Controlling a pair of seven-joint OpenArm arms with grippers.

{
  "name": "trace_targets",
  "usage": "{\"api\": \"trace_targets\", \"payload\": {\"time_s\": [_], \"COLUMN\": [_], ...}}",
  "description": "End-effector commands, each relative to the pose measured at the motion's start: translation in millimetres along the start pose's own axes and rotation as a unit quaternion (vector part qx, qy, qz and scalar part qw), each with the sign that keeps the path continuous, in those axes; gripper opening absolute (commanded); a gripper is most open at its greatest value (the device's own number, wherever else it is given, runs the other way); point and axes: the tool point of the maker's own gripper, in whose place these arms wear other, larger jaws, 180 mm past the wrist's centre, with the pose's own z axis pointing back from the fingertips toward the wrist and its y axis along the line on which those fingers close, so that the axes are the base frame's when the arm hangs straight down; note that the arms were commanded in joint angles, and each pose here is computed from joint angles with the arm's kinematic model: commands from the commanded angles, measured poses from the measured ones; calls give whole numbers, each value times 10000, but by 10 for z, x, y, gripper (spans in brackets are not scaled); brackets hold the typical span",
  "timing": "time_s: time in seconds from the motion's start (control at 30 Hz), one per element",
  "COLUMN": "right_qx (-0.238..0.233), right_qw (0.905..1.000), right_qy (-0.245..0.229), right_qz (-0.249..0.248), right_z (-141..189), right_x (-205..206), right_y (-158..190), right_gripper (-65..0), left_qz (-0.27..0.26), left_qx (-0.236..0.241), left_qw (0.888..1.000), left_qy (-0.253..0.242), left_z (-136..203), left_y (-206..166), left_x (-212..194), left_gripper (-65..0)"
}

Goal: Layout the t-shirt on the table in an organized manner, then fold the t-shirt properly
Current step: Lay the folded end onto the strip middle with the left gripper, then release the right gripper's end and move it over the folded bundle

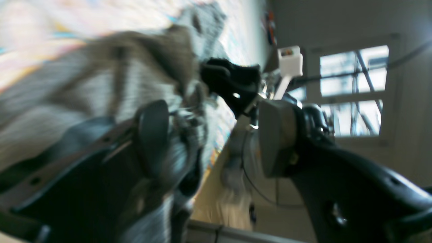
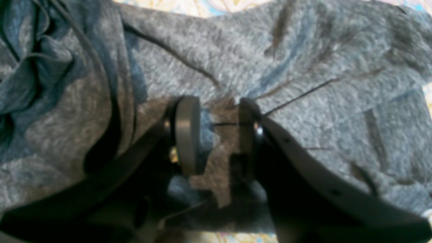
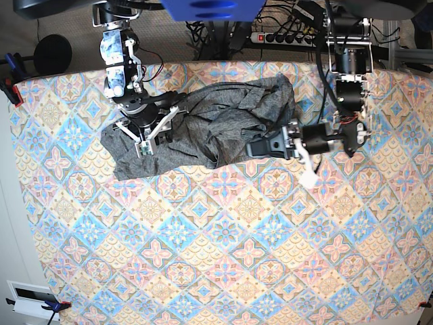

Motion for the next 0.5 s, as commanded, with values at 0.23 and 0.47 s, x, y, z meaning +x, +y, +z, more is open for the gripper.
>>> {"api": "trace_targets", "payload": {"time_s": [0.23, 0.47], "right_qx": [16, 147], "right_qw": [9973, 9864], "right_qy": [-736, -1635], "right_qz": [39, -53], "right_z": [97, 343], "right_x": [397, 928], "right_y": [7, 210], "right_gripper": [-463, -650], "left_qz": [-17, -1128], "left_qx": [553, 1751], "left_qw": [9984, 9773], "left_qy": [-143, 377], "left_z": [398, 386], "left_y": [212, 226], "left_x": [12, -142], "left_gripper": [-442, -650]}}
